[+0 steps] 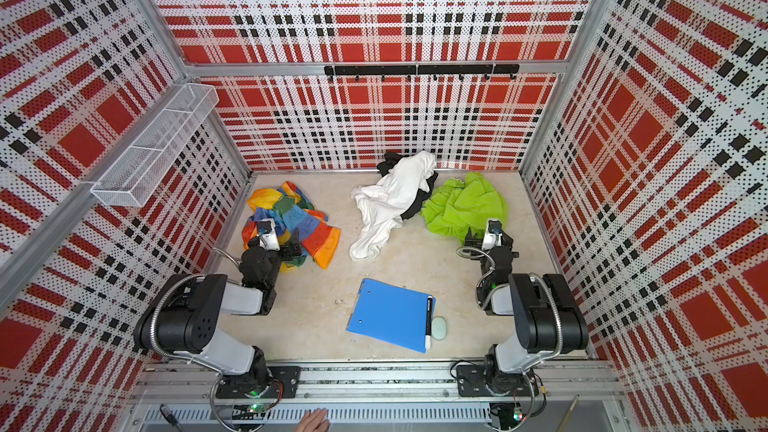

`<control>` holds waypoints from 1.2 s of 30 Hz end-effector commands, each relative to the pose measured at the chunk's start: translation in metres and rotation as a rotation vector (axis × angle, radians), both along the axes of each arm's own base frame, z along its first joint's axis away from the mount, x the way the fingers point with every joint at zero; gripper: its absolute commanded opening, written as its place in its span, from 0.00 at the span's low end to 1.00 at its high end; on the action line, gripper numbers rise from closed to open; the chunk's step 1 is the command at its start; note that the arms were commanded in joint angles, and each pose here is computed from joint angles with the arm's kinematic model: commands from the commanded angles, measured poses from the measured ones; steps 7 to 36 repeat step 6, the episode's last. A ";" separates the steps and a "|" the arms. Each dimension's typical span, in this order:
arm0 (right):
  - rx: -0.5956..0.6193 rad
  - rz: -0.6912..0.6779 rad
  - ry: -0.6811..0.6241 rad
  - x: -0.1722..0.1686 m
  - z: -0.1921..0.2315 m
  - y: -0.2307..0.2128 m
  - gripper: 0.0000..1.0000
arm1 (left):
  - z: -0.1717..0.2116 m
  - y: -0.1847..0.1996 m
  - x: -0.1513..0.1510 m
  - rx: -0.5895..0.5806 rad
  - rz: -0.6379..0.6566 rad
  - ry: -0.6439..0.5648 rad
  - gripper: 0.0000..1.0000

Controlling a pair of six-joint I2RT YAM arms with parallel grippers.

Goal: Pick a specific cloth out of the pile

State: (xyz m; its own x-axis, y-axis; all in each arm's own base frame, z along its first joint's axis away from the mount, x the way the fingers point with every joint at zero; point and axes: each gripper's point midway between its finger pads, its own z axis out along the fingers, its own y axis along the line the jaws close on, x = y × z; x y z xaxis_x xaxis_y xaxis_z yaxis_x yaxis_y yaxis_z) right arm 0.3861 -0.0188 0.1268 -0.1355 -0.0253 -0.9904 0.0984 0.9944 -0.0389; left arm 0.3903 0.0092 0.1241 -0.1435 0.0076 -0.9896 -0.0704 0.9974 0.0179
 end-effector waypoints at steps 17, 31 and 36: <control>0.004 -0.001 -0.046 0.000 0.011 0.001 1.00 | 0.009 -0.001 0.004 -0.001 -0.002 -0.031 0.99; 0.004 -0.001 -0.046 0.000 0.011 0.001 1.00 | 0.009 -0.001 0.004 -0.001 -0.002 -0.031 0.99; 0.004 -0.001 -0.046 0.000 0.011 0.001 1.00 | 0.009 -0.001 0.004 -0.001 -0.002 -0.031 0.99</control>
